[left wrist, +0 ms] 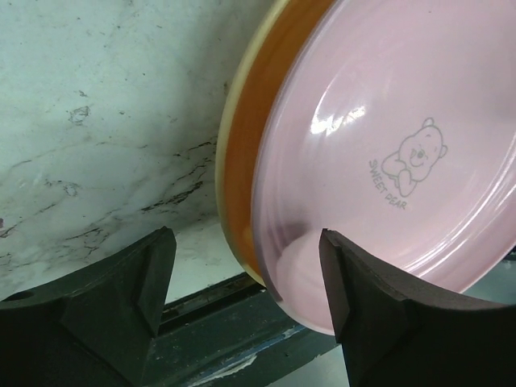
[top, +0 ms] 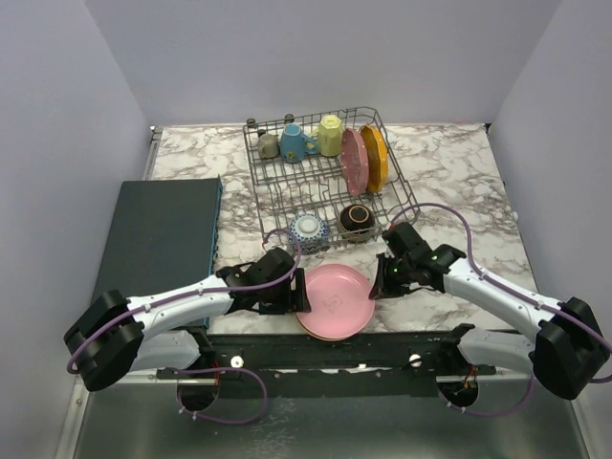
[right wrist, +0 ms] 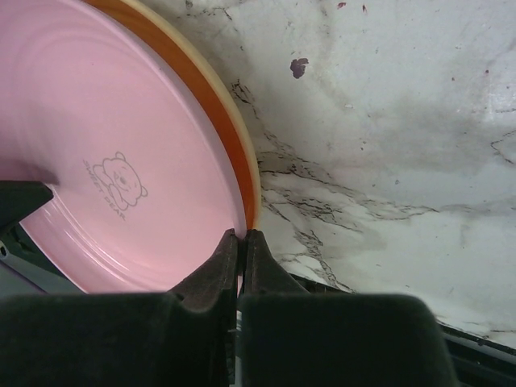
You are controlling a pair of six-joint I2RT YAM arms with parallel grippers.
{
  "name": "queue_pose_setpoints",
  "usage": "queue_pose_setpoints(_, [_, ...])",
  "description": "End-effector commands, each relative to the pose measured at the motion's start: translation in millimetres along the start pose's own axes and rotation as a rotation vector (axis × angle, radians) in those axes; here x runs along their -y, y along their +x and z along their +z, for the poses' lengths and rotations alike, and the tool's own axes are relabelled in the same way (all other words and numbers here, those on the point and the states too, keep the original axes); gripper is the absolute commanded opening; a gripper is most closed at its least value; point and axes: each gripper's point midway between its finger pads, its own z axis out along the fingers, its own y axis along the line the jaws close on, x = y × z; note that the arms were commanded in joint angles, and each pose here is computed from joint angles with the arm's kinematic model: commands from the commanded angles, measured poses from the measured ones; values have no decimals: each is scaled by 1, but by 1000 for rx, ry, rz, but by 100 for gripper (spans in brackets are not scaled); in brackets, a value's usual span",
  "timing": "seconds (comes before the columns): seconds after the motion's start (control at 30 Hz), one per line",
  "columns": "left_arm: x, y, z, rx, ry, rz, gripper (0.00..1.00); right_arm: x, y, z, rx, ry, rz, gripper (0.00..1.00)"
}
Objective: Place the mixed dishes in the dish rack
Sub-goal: Pick up the plate from the corner of the board.
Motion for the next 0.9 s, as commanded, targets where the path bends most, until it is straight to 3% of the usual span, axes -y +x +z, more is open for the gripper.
queue_pose_setpoints(0.0, [20, -5, -13, 21, 89, 11, 79, -7, -7, -10, 35, -15, -16, 1])
queue_pose_setpoints(0.87, [60, -11, -60, 66, 300, -13, 85, -35, -17, -47, 118, -133, -52, 0])
